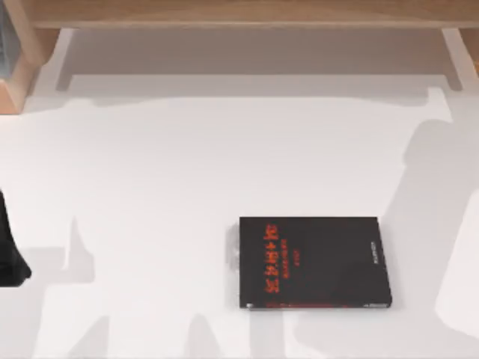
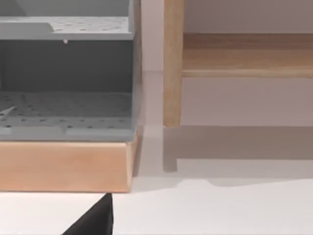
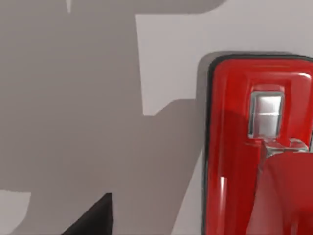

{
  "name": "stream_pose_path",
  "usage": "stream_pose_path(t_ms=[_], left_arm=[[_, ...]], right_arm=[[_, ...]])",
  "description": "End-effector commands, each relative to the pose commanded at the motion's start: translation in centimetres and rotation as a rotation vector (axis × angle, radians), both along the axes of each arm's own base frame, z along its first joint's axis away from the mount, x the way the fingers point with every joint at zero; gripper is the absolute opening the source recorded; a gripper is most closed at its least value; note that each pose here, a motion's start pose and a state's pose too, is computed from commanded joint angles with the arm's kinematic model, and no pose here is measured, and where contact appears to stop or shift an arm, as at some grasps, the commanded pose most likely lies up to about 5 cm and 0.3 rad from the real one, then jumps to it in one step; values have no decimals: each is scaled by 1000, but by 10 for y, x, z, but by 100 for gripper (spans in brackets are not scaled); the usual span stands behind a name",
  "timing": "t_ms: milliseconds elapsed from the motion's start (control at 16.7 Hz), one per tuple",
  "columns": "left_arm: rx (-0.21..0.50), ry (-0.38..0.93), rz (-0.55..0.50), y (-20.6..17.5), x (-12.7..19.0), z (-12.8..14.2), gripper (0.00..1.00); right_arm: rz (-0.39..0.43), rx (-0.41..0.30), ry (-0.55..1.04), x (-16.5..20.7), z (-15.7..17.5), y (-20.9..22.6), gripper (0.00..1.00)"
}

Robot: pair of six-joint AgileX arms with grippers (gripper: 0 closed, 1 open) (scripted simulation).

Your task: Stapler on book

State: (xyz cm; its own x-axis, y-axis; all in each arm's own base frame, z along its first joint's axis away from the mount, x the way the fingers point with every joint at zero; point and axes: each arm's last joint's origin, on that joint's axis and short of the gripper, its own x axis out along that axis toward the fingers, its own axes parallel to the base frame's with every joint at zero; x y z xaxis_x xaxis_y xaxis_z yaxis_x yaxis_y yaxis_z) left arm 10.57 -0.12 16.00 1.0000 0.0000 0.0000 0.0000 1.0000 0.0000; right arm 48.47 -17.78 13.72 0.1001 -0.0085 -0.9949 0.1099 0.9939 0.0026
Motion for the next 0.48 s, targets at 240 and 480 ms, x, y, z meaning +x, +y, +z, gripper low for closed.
stream_pose_path(t_ms=[240, 480], left_arm=[[0, 0, 0, 0, 0, 0, 100], [0, 0, 0, 0, 0, 0, 100]], right_arm=[[0, 0, 1, 0, -1, 0, 100], [0, 0, 1, 0, -1, 0, 70]])
